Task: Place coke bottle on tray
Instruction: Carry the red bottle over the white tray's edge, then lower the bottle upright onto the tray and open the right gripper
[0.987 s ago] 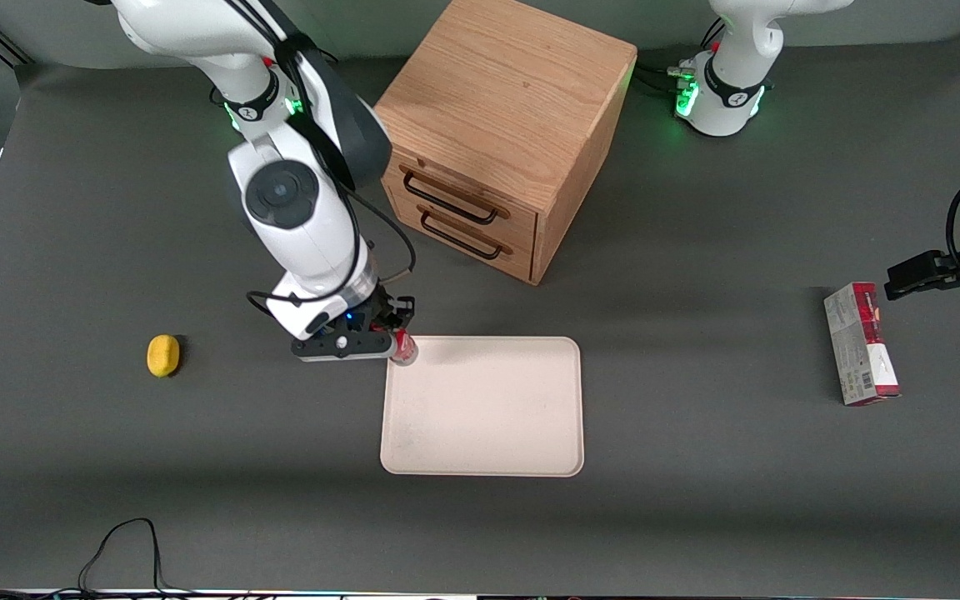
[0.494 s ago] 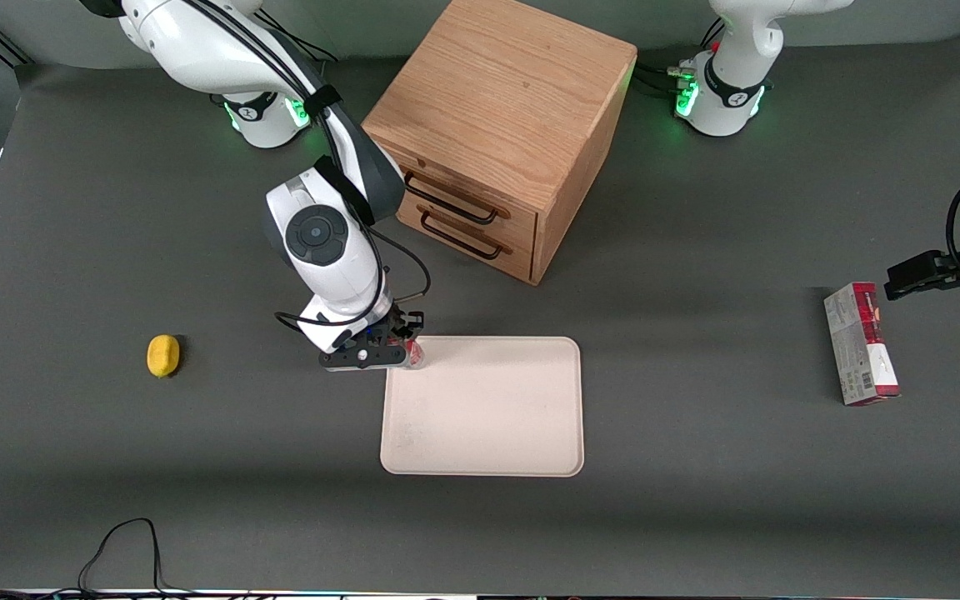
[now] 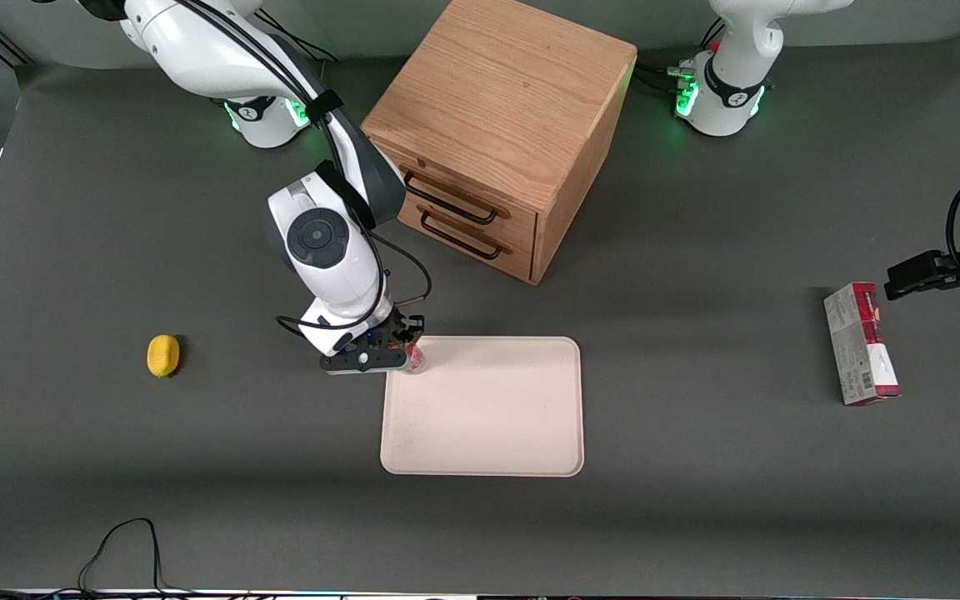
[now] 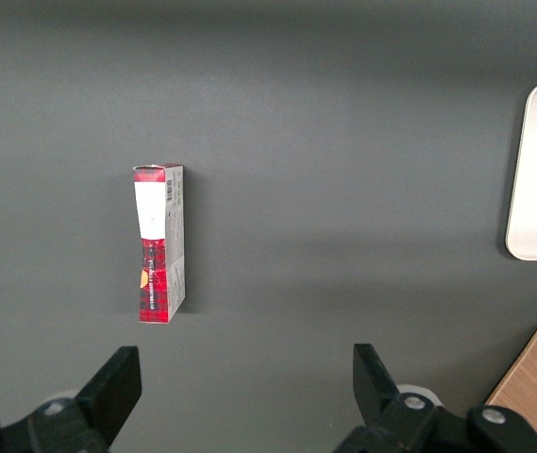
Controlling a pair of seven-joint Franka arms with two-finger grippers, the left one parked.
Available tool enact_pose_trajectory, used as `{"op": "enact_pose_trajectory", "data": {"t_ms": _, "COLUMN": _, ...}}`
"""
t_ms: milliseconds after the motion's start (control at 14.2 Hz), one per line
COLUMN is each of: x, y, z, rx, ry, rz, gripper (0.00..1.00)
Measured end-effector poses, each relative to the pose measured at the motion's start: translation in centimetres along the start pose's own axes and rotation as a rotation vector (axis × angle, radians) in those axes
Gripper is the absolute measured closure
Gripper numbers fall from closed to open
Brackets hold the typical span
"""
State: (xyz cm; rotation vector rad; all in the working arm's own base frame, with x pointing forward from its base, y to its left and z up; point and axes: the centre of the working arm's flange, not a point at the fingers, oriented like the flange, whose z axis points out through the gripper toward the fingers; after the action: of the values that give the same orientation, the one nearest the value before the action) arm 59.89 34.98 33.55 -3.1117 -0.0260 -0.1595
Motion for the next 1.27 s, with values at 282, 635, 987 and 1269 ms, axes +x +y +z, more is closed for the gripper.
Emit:
{"op": "enact_pose_trajectory", "data": {"t_ms": 282, "x": 3.0, "y": -0.2, "z": -0.6, "rx": 0.015, "ry": 0.054, "rz": 0.016, "gripper": 0.68}}
{"op": "enact_pose_trajectory", "data": {"t_ms": 635, "x": 7.0, "y": -0.2, "z": 0.9, "rx": -0.005, "ry": 0.069, "rz": 0.038, "gripper": 0.68}}
{"op": "enact_pose_trajectory", "data": {"t_ms": 987, "x": 9.0, "y": 0.8, "z": 1.3, "rx": -0.009, "ry": 0.084, "rz": 0.054, "gripper": 0.68}}
{"op": "enact_pose_trajectory", "data": {"t_ms": 1269, "x": 9.2, "y": 0.8, "z": 1.6, "rx": -0.01, "ry": 0.083, "rz": 0.054, "gripper": 0.68}}
